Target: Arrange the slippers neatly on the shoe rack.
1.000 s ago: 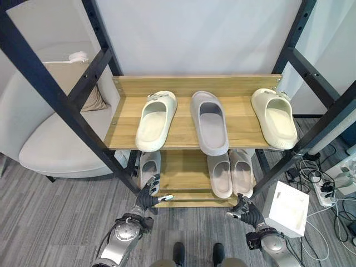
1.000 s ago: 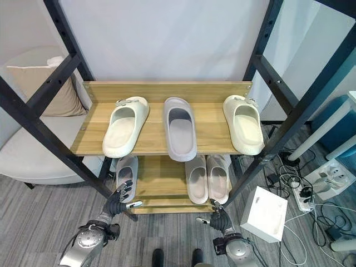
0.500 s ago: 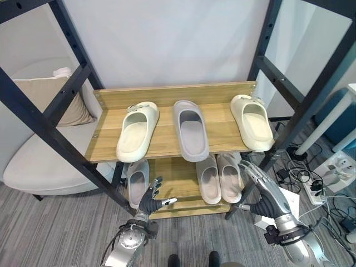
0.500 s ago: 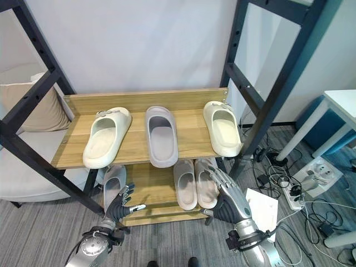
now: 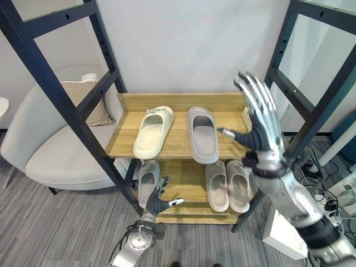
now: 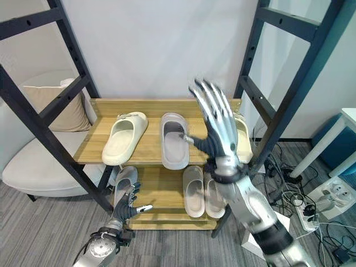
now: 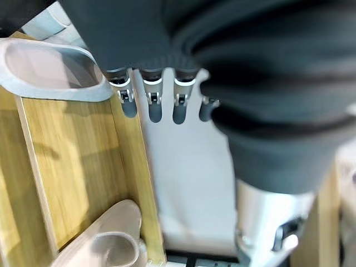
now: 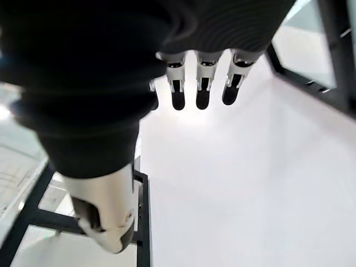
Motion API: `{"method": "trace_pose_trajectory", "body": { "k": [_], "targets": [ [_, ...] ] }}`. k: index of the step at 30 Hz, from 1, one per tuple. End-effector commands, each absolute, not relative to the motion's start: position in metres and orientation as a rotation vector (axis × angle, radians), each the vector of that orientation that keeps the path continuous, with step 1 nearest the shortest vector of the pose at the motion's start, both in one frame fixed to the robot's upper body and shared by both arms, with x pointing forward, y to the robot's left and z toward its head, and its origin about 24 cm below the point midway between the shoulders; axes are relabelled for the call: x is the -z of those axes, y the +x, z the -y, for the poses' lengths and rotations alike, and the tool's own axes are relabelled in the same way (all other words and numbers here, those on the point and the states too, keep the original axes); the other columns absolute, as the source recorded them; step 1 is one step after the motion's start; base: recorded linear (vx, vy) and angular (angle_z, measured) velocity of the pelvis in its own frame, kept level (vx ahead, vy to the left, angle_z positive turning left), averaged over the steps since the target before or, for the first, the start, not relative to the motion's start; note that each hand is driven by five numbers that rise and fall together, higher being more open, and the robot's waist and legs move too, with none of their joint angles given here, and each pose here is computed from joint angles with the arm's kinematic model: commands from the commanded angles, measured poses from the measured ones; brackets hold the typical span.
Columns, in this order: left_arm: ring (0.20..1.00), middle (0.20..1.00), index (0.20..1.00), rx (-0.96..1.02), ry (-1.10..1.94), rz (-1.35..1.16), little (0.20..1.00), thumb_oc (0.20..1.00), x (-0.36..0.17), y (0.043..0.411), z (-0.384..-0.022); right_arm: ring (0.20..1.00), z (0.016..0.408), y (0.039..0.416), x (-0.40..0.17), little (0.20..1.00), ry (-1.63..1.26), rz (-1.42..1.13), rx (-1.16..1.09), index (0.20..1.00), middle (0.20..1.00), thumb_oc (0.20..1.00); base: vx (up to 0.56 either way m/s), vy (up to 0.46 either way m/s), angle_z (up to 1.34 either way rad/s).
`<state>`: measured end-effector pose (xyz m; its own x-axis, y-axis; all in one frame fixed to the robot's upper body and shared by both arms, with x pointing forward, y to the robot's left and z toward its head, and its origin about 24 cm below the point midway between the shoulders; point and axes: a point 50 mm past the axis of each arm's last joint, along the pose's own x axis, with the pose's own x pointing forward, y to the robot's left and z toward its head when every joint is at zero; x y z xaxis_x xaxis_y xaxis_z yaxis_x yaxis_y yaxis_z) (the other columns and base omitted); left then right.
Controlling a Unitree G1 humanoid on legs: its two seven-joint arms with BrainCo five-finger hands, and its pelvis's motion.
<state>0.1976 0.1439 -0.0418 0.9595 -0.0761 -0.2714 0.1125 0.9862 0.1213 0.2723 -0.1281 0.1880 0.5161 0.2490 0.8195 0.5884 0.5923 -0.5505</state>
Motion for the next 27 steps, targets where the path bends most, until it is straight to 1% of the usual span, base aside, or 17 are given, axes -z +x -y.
{"method": "trace_pose_trajectory", "body": {
  "k": [1,3,4,10,16,18,20,22,24,25,26,27],
  "targets": [
    [1.0,1.0,1.0,0.094,0.115,-0.14,1.0,1.0,0.019,0.223,-0.149,1.0,0.132,0.283,-0.21,1.0,-0.936,1.082,0.328,1.0,1.0,1.0,0.01,0.03,0.17],
    [1.0,1.0,1.0,0.088,0.116,-0.152,1.0,1.0,0.022,0.222,-0.155,1.0,0.14,0.299,-0.21,1.0,-0.969,1.009,0.358,1.0,1.0,1.0,0.04,0.044,0.19],
    [1.0,1.0,1.0,0.085,0.114,-0.156,1.0,1.0,0.022,0.222,-0.156,1.0,0.142,0.301,-0.207,1.0,-0.972,0.988,0.358,1.0,1.0,1.0,0.05,0.039,0.08],
    [1.0,1.0,1.0,0.069,0.124,-0.175,1.0,1.0,0.025,0.218,-0.164,1.0,0.155,0.306,-0.181,1.0,-0.964,0.836,0.34,1.0,1.0,1.0,0.05,0.024,0.07],
    [1.0,1.0,1.0,0.057,0.124,-0.189,1.0,1.0,0.027,0.212,-0.169,1.0,0.17,0.313,-0.143,1.0,-0.963,0.63,0.322,1.0,1.0,1.0,0.05,0.015,0.05],
    [1.0,1.0,1.0,0.066,0.132,-0.191,1.0,1.0,0.027,0.21,-0.171,1.0,0.178,0.325,-0.131,1.0,-0.98,0.532,0.334,1.0,1.0,1.0,0.0,0.0,0.0],
    [1.0,1.0,1.0,0.07,0.132,-0.191,1.0,1.0,0.027,0.211,-0.171,1.0,0.18,0.33,-0.129,1.0,-0.974,0.504,0.338,1.0,1.0,1.0,0.0,0.0,0.0],
    [1.0,1.0,1.0,0.067,0.121,-0.189,1.0,1.0,0.026,0.213,-0.172,1.0,0.186,0.348,-0.121,1.0,-0.956,0.389,0.342,1.0,1.0,1.0,0.01,0.003,-0.02],
    [1.0,1.0,1.0,0.066,0.121,-0.188,1.0,1.0,0.026,0.214,-0.173,1.0,0.186,0.349,-0.122,1.0,-0.955,0.391,0.342,1.0,1.0,1.0,0.0,0.0,-0.02],
    [1.0,1.0,1.0,0.064,0.102,-0.199,1.0,1.0,0.027,0.214,-0.172,0.228,0.187,0.359,-0.121,0.228,-0.917,0.323,0.326,0.228,0.228,0.228,0.0,0.002,0.05],
    [1.0,1.0,1.0,0.063,0.101,-0.199,1.0,1.0,0.027,0.214,-0.172,0.2,0.187,0.359,-0.121,0.2,-0.917,0.324,0.325,0.2,0.2,0.2,0.0,0.0,0.0],
    [1.0,1.0,1.0,0.063,0.093,-0.206,1.0,1.0,0.028,0.213,-0.171,0.2,0.188,0.361,-0.119,0.2,-0.899,0.3,0.321,0.2,0.2,0.2,0.0,0.0,0.0]
  ]
}}
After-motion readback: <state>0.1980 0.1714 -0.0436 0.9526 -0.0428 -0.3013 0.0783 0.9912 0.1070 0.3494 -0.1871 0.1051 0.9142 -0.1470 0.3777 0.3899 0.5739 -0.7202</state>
